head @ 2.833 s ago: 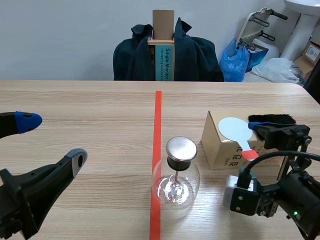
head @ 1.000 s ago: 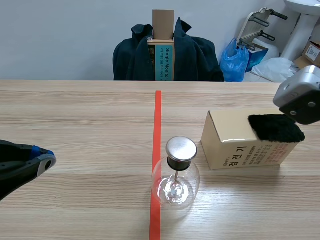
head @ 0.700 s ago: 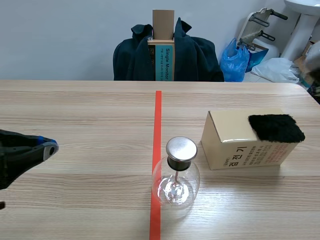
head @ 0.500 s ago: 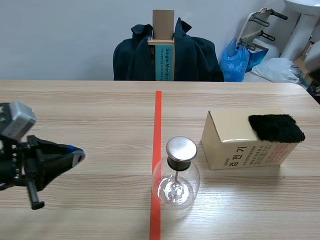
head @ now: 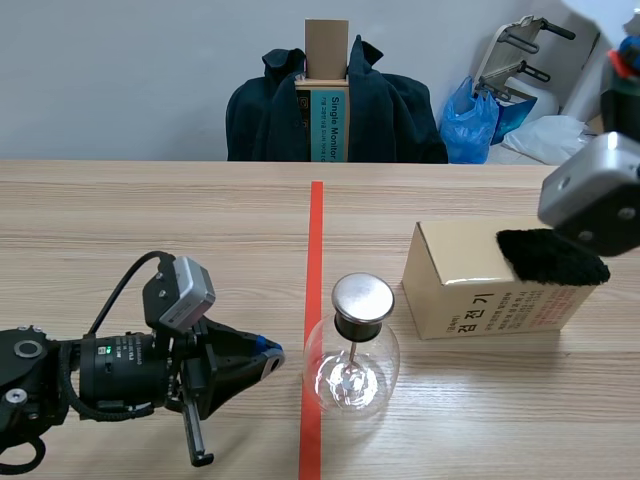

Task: Do the electroscope experiment.
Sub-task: 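Bring the plate to the electroscope and point at the metal foil, then move the plate toward and away from the electroscope, then rub the plate on the fur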

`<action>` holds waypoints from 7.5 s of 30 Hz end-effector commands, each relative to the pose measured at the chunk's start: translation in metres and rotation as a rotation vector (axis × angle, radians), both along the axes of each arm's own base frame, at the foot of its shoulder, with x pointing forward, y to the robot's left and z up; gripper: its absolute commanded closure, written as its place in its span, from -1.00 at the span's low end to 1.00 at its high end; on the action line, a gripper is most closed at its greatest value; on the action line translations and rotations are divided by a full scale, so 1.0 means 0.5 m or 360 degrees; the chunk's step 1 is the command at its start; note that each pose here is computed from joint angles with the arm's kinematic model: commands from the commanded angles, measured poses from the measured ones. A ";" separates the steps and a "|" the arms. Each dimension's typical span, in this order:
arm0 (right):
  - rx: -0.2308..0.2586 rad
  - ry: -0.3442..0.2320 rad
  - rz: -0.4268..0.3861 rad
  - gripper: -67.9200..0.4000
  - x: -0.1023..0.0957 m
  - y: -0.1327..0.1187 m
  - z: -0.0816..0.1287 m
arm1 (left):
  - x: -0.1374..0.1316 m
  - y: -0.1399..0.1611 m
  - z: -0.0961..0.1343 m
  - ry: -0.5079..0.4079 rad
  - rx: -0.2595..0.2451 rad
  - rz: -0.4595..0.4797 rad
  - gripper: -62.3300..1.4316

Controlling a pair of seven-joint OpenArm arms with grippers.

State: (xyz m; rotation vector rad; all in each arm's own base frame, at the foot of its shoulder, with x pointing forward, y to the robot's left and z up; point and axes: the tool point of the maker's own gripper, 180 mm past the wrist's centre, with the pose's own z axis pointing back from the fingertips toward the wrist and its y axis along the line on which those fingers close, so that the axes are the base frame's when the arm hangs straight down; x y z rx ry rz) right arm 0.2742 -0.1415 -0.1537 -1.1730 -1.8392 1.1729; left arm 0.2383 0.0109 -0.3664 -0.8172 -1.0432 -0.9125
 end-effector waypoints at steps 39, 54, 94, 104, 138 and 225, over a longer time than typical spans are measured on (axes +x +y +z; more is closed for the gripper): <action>-0.0438 0.0440 0.0840 0.96 -0.137 0.137 -0.271 | 0.006 -0.013 0.019 -0.0036 -0.0047 -0.0008 0.87; -0.0482 0.0399 0.1033 0.96 -0.175 0.162 -0.270 | 0.006 -0.013 0.018 -0.0036 -0.0047 -0.0008 0.87; -0.0382 0.0480 0.0440 0.96 -0.073 0.073 -0.270 | 0.006 -0.013 0.018 -0.0035 -0.0047 -0.0008 0.87; -0.0410 0.0459 0.0601 0.96 -0.097 0.101 -0.270 | 0.006 -0.013 0.018 -0.0035 -0.0047 -0.0008 0.87; -0.0494 0.0374 0.1012 0.96 -0.172 0.161 -0.268 | 0.006 -0.013 0.018 -0.0035 -0.0047 -0.0008 0.87; -0.0096 0.0296 -0.0203 0.96 -0.014 -0.152 -0.120 | -0.116 0.159 0.265 -0.0279 -0.0264 0.0163 -1.00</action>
